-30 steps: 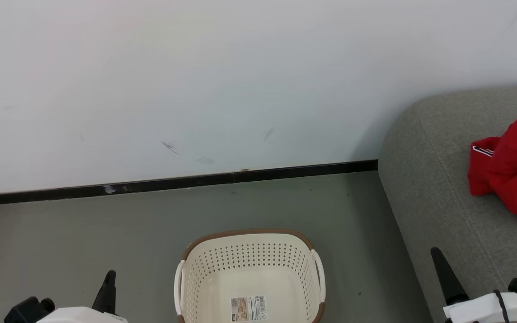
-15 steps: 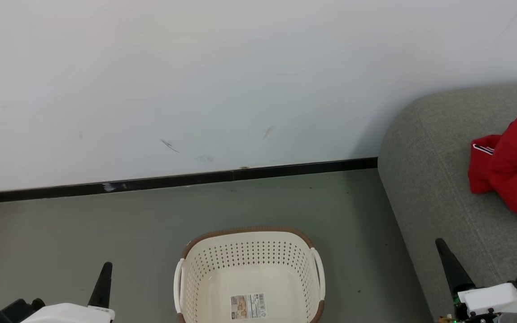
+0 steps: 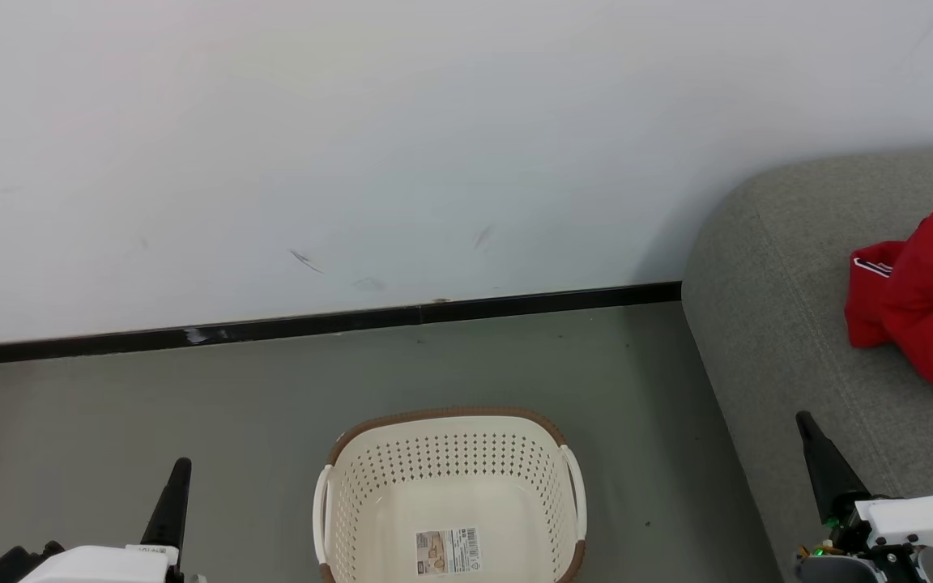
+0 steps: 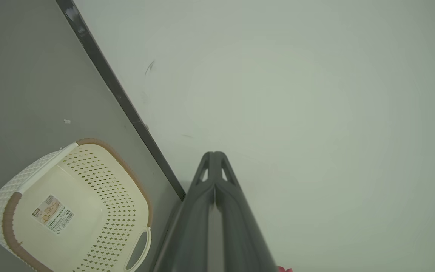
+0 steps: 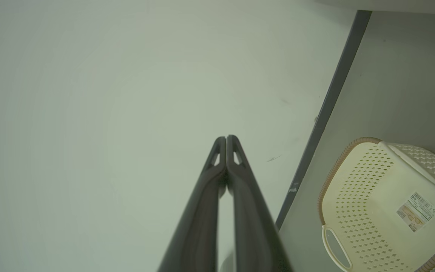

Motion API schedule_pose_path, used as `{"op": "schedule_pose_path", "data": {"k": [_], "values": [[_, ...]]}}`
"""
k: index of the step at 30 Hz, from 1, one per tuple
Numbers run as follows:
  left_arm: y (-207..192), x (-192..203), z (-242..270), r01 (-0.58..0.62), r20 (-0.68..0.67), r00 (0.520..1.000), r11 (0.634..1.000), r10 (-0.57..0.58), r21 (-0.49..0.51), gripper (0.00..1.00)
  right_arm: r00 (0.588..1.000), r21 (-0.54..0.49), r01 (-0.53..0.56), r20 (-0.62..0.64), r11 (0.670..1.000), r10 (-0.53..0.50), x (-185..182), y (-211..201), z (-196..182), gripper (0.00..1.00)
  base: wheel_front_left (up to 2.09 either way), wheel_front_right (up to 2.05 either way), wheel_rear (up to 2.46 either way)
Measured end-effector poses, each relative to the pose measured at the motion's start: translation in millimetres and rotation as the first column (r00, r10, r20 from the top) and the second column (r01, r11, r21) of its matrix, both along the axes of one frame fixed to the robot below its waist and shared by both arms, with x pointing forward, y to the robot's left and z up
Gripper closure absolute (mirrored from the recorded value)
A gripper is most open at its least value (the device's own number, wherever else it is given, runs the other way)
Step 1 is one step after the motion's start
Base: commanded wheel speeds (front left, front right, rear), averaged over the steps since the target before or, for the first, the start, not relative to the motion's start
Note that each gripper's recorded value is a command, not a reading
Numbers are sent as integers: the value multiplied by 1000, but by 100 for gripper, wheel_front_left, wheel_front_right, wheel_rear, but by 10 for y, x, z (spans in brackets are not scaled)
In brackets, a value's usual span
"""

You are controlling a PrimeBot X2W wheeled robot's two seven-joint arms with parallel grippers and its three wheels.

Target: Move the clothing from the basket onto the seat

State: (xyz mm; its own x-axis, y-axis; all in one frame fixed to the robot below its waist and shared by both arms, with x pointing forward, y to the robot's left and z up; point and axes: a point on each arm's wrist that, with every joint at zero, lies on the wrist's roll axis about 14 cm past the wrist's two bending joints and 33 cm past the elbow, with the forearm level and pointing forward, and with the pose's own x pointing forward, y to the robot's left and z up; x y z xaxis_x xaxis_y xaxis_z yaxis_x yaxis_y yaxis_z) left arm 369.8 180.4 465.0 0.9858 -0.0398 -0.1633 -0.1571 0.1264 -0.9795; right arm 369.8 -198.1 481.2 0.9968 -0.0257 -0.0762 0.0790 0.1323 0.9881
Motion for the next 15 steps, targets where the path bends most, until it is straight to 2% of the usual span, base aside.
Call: {"op": "schedule_pose_path", "data": {"k": [10, 15], "values": [[58, 43, 110, -26, 57, 998, 991, 34, -129, 100, 1000, 146, 15, 14, 989, -17, 55, -43, 47, 100, 0, 0, 0], [65, 43, 110, -30, 58, 998, 991, 38, -132, 100, 1000, 150, 18, 11, 988, -20, 53, -50, 38, 100, 0, 0, 0]]}}
